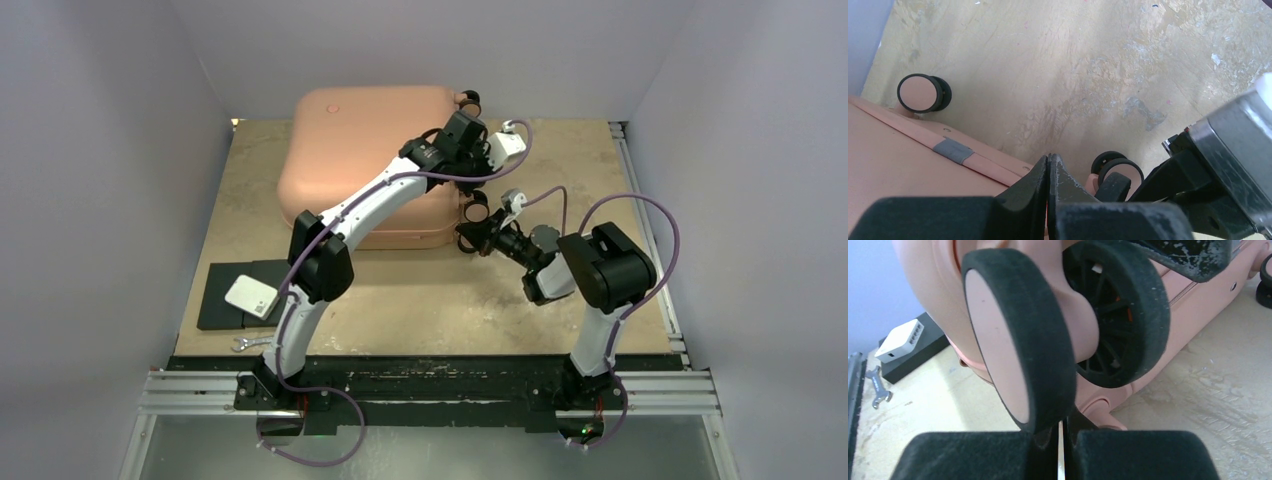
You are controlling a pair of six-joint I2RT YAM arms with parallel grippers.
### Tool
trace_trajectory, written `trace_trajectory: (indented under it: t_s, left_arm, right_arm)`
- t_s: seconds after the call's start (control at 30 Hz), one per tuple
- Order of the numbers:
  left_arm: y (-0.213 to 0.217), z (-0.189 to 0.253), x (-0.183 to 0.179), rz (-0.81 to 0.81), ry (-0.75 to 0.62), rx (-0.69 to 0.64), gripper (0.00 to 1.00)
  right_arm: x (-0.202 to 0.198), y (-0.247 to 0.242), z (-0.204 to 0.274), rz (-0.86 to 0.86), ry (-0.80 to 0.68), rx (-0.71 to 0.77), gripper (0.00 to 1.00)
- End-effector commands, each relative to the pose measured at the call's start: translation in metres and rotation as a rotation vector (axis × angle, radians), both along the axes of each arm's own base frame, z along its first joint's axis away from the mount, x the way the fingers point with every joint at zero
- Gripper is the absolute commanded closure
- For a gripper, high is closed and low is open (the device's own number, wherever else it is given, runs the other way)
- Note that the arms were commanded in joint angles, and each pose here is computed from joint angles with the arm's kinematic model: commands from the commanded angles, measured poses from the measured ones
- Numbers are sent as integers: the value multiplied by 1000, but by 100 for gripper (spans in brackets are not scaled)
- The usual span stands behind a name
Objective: Pack the luggage
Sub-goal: Zip the luggage at the center of the board.
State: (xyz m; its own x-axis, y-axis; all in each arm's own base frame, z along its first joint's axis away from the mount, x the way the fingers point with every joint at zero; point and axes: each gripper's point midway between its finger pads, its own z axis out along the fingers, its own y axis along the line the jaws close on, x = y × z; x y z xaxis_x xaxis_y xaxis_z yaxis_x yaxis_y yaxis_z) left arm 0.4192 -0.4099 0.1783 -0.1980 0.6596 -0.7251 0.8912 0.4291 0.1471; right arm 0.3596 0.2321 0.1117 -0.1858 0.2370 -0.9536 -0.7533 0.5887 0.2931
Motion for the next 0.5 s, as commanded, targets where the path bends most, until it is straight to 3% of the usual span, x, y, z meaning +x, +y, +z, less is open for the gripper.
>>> trace_trajectory:
  t_s: [0.0, 0.2, 0.47]
  left_arm:
    - [73, -86, -39, 73, 294, 274, 100]
    - [81, -107, -49, 73, 332, 315, 100]
    - [91, -127, -61, 70, 378, 354, 100]
  right_arm:
    - [42, -27, 50, -149, -105, 119, 100]
    - [66, -42, 40, -207, -7, 115, 100]
    - [101, -84, 23, -473, 110, 88, 100]
